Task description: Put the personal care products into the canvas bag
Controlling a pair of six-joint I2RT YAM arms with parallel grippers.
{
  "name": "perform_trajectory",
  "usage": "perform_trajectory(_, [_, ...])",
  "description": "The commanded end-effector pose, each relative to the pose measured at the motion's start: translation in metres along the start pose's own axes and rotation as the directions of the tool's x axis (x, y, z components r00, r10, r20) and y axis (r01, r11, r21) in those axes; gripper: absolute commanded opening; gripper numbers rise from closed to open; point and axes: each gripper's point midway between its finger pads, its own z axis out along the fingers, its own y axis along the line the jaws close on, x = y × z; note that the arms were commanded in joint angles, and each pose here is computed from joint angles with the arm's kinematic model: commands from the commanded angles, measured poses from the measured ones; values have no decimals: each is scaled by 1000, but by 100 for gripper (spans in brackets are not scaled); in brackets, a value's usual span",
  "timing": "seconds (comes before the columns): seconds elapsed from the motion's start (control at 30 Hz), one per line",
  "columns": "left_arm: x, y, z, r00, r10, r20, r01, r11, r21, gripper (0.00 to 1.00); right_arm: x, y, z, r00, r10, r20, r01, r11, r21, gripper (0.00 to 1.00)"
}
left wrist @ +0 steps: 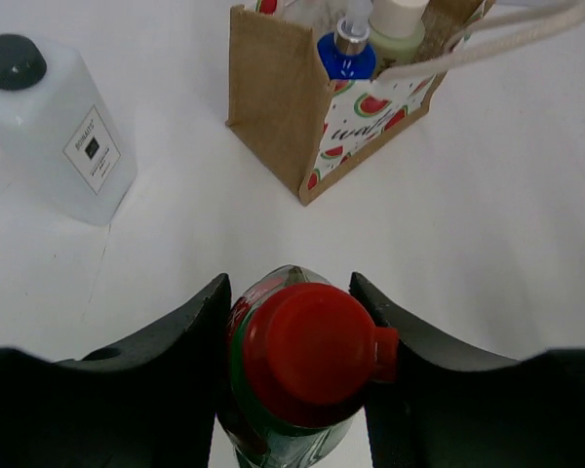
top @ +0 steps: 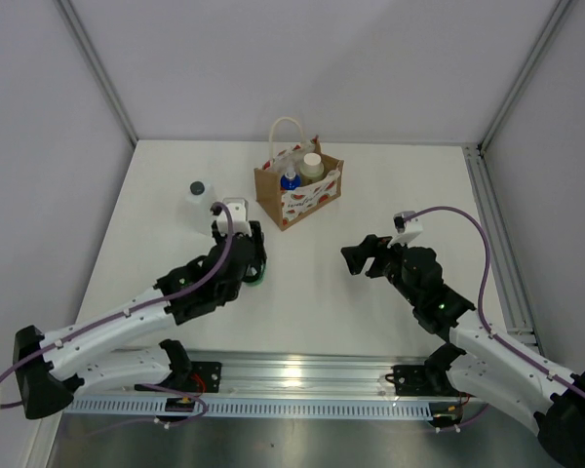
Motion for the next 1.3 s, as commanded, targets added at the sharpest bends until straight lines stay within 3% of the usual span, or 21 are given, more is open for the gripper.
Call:
perform_trajectory(0.0, [-70,-21,5,987,-102,126,93,993,75,0,-10,8,1,999,7,33,-6,1000,-23,81])
perform_trajectory(0.23, [-111,-26,29,985,-58,162,53,998,35,0,-11,9,0,999,10,34,-9,1000,-27,80])
perform_trajectory(0.43, [-118,-27,50,989,-46,143,44,999,15,1,-10,10,0,999,10,31,-9,1000,-29,80])
perform_trajectory(0.57, [-97,-37,58,991,-69,114,63,996,63,0,-10,10,0,999,12,30,-11,1000,-28,80])
perform_trajectory(0.7, [-44,-36,70,998,-48,40,45,996,74,1,-13,10,-2,999,11,39,-9,1000,-28,80])
perform_trajectory(0.93, [12,-34,88,1000,-15,-26,17,997,71,0,-13,11,-3,999,8,41,-7,999,-32,80])
perform_trajectory(1.2, [42,-34,93,998,36,-52,-30,994,109,1,-13,14,-4,999,3,37,-2,999,-47,80])
perform_trajectory(1.23, [44,-33,92,998,42,-55,-36,994,108,4,-14,14,-3,999,4,39,-2,999,-47,80])
perform_trajectory(1.27, [48,-31,91,997,45,-59,-39,994,105,31,-14,15,-4,999,4,39,-2,999,-50,80])
